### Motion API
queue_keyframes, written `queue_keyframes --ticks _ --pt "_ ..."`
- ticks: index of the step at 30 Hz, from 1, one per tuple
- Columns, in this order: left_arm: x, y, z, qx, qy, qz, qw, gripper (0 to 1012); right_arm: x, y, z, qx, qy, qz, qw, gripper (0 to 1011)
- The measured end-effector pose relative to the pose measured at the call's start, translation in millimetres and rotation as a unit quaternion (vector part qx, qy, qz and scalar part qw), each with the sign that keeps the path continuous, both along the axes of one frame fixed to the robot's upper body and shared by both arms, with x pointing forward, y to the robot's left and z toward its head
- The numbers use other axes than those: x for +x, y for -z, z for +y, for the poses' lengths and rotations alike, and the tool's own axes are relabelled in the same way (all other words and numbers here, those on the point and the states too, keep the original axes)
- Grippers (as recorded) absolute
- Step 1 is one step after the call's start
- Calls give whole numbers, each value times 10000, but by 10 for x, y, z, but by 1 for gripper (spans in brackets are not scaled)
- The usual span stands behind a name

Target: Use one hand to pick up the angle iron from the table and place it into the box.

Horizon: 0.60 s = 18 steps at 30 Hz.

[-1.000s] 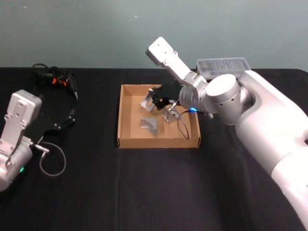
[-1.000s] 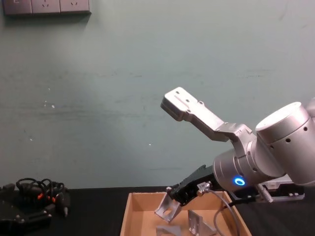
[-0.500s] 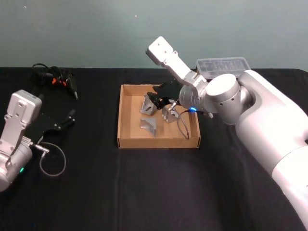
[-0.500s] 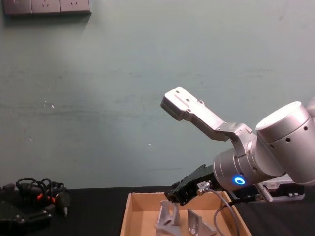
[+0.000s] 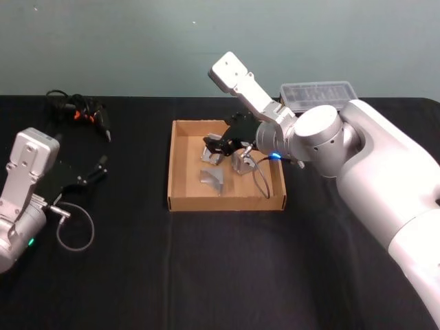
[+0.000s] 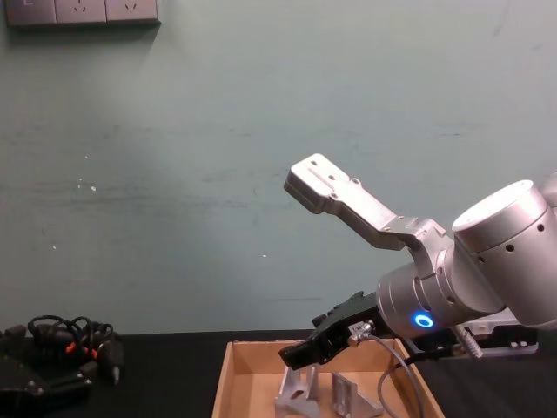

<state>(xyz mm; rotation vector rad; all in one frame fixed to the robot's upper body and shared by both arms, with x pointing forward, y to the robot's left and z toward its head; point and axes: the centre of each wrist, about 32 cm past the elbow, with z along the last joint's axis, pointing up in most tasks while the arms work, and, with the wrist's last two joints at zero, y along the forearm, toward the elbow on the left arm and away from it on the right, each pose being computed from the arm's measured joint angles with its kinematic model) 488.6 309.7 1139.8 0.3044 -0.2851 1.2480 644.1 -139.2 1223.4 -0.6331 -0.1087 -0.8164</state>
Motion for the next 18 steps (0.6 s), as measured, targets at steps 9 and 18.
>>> queue_keyframes --ticks 9,18 --pt "0 0 0 0 0 0 10000 1011 -173 -13 -109 171 82 -194 9996 953" --pt "0 0 0 0 0 0 10000 1011 -670 14 -396 612 289 -555 9962 1002"
